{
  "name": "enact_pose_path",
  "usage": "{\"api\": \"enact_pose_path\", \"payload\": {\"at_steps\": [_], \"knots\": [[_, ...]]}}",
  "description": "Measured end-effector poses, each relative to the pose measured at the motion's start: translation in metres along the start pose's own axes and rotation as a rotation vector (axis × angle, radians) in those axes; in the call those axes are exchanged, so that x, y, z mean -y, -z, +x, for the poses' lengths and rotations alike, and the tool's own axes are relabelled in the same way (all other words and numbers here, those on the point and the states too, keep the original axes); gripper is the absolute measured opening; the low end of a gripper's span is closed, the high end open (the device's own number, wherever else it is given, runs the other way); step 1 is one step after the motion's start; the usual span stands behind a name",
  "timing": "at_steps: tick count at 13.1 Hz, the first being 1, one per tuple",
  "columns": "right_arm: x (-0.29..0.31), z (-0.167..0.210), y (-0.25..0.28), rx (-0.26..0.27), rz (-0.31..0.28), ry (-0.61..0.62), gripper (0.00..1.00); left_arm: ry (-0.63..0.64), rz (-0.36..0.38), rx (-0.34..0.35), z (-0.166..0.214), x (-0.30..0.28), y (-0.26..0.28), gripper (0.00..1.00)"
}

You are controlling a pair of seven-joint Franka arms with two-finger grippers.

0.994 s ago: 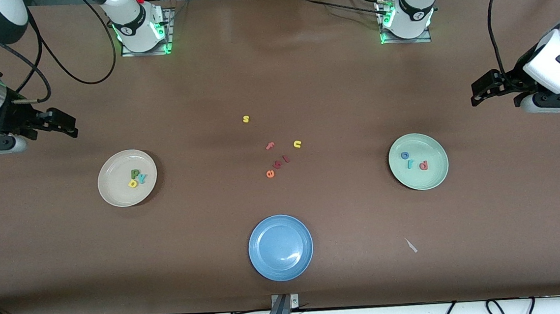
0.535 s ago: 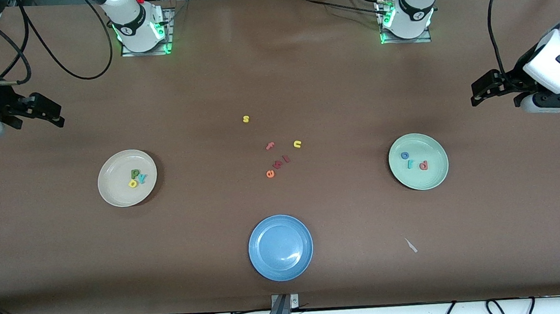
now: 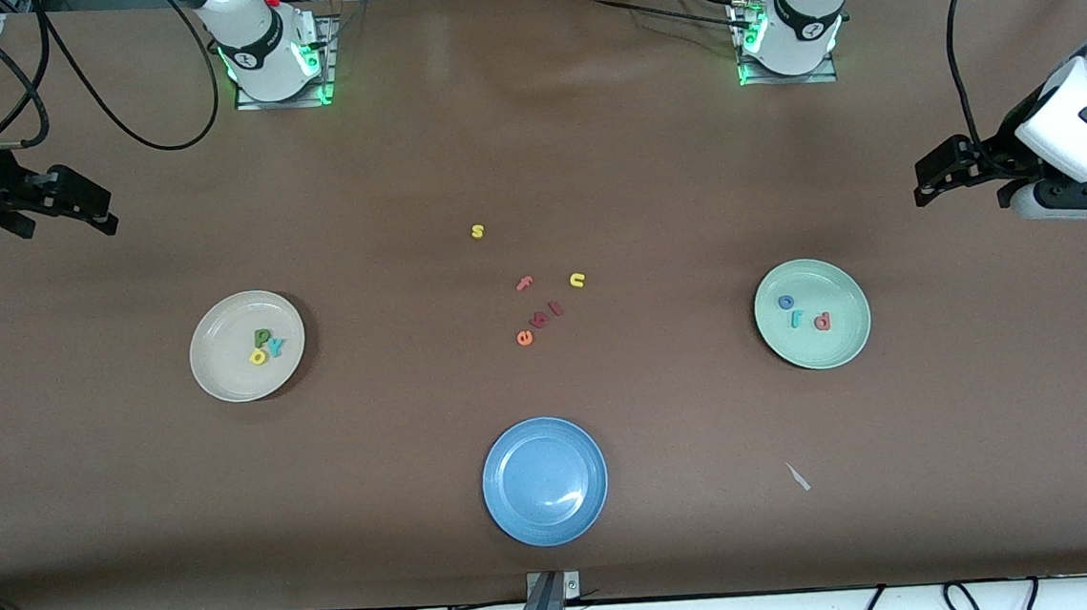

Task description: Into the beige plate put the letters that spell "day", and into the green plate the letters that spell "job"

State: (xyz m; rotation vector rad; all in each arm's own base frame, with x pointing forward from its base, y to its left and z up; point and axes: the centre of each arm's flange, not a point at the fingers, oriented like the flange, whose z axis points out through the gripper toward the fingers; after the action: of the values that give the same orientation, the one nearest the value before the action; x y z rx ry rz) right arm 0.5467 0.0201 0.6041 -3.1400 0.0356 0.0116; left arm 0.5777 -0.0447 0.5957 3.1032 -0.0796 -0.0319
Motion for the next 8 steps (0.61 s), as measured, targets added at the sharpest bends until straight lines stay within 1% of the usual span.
{"api": "enact_pose_path", "payload": {"at_steps": [4, 6, 8], "knots": [[-0.0004, -0.0073, -0.0031, 0.076, -0.004, 0.0, 1.0, 0.0, 0.0, 0.0, 0.0, 0.0, 0.0, 1.0], [-0.0002, -0.0068, -0.0038, 0.098, -0.006, 0.0, 1.0, 0.0, 0.0, 0.0, 0.0, 0.0, 0.0, 1.0], [0.0, -0.0043, -0.0035, 0.104, -0.006, 0.0, 1.0, 0.0, 0.0, 0.0, 0.0, 0.0, 0.0, 1.0]]}}
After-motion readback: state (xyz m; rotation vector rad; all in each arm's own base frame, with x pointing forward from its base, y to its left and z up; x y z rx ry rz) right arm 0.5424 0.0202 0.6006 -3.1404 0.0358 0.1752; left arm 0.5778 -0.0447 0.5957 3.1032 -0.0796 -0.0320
